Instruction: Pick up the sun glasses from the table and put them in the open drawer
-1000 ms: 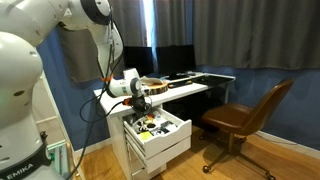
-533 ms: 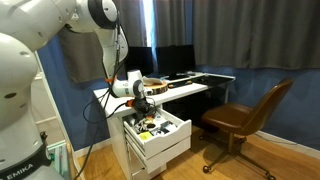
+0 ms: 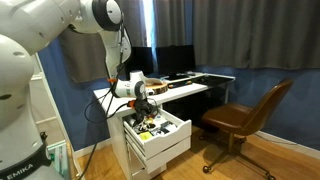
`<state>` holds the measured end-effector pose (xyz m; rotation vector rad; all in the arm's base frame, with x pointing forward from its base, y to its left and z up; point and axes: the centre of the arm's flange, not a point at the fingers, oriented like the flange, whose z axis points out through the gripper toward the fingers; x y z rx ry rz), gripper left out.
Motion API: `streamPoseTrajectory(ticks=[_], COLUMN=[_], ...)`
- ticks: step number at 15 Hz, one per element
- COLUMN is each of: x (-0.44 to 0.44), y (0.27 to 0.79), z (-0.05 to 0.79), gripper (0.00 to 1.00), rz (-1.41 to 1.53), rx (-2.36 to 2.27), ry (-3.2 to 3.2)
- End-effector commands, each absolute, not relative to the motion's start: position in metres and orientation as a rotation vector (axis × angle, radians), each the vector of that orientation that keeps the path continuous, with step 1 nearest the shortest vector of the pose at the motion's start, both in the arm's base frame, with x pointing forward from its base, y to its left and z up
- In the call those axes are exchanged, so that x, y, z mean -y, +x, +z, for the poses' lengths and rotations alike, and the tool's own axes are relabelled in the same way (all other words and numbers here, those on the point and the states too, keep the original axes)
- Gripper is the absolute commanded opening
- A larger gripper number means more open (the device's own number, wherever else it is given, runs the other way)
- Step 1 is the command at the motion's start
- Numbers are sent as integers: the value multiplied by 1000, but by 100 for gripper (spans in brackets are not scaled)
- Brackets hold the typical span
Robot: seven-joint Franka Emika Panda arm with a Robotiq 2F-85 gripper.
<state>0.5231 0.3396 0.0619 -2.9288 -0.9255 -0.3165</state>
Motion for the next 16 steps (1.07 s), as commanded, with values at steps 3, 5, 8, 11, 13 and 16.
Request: streamPoseTrajectory(ticks=[3, 5, 8, 11, 13, 16], x=[-321, -312, -301, -300, -302, -309], y=[511, 501, 473, 441, 423, 393], z=[107, 117, 127, 143, 157, 182], gripper=[91, 100, 100, 100, 100, 100], rz=[-428, -383, -315, -284, -288, -377], rx=[821, 763, 684, 613, 566, 499], ry=[-3017, -3074, -3095, -3154, -3225, -3366])
